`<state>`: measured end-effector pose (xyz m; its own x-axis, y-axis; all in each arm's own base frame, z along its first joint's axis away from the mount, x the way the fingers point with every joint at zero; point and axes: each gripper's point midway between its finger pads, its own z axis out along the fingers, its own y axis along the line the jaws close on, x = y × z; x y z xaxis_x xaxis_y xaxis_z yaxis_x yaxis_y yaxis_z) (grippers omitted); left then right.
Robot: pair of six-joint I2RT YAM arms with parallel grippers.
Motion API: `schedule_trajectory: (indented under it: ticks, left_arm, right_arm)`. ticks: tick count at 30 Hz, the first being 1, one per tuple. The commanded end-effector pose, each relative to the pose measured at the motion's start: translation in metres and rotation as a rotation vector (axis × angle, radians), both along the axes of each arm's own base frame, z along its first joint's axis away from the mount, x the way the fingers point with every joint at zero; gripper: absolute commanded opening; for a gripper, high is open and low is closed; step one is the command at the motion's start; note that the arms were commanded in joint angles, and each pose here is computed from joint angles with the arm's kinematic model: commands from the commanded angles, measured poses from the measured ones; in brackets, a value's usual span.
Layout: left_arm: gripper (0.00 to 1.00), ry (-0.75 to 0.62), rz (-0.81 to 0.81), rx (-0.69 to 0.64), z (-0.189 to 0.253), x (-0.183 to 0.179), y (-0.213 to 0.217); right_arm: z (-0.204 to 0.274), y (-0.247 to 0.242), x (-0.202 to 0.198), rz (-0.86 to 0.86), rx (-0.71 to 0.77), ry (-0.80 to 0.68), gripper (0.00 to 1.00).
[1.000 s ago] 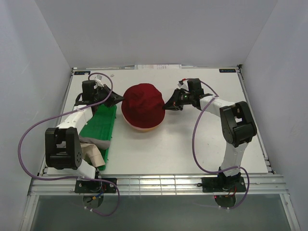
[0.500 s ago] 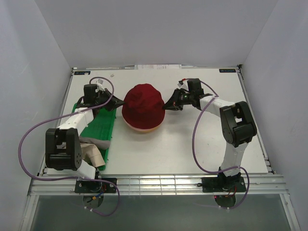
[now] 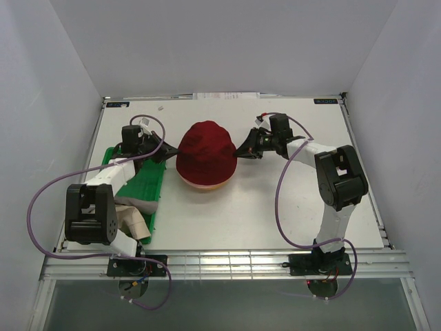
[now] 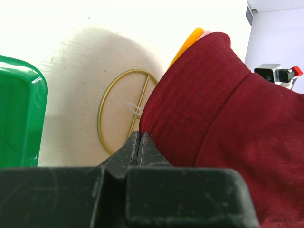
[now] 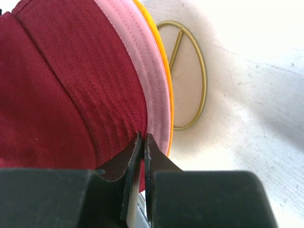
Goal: Stack the hats
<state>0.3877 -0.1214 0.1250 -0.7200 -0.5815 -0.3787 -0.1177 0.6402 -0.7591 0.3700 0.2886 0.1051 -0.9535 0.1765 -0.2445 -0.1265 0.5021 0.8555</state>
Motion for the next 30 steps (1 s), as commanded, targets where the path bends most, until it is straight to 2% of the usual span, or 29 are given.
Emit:
schedule_trajectory:
  ticks: [1, 7, 13, 14, 18, 24, 30]
  left_arm:
    - [0.0, 0.124, 0.058, 0.137, -0.046, -0.022, 0.025]
    - [0.0, 0.1, 0.043, 0.141, -0.038, -0.019, 0.024]
    - [0.0, 0.056, 0.016, 0.148, -0.007, -0.01, 0.022]
    - [0.07, 0.049, 0.014, 0.15, -0.004, -0.009, 0.022]
    - [0.21, 0.023, 0.01, 0.158, 0.012, -0.007, 0.022]
    - [0.38, 0.021, -0.01, 0.158, 0.019, -0.008, 0.02]
    - [0.45, -0.004, -0.036, 0.133, 0.034, -0.012, 0.015]
  right_arm:
    - [-0.038, -0.025, 0.001, -0.06, -0.112, 0.034, 0.08]
    - [-0.023, -0.024, 0.004, -0.06, -0.103, -0.004, 0.08]
    - [0.004, -0.021, 0.009, -0.056, -0.083, -0.047, 0.08]
    - [0.007, -0.02, 0.008, -0.055, -0.079, -0.052, 0.09]
    - [0.016, -0.017, 0.007, -0.05, -0.065, -0.065, 0.1]
    - [0.025, -0.015, 0.0, -0.048, -0.045, -0.081, 0.11]
    - [0.027, -0.014, -0.005, -0.04, -0.03, -0.087, 0.14]
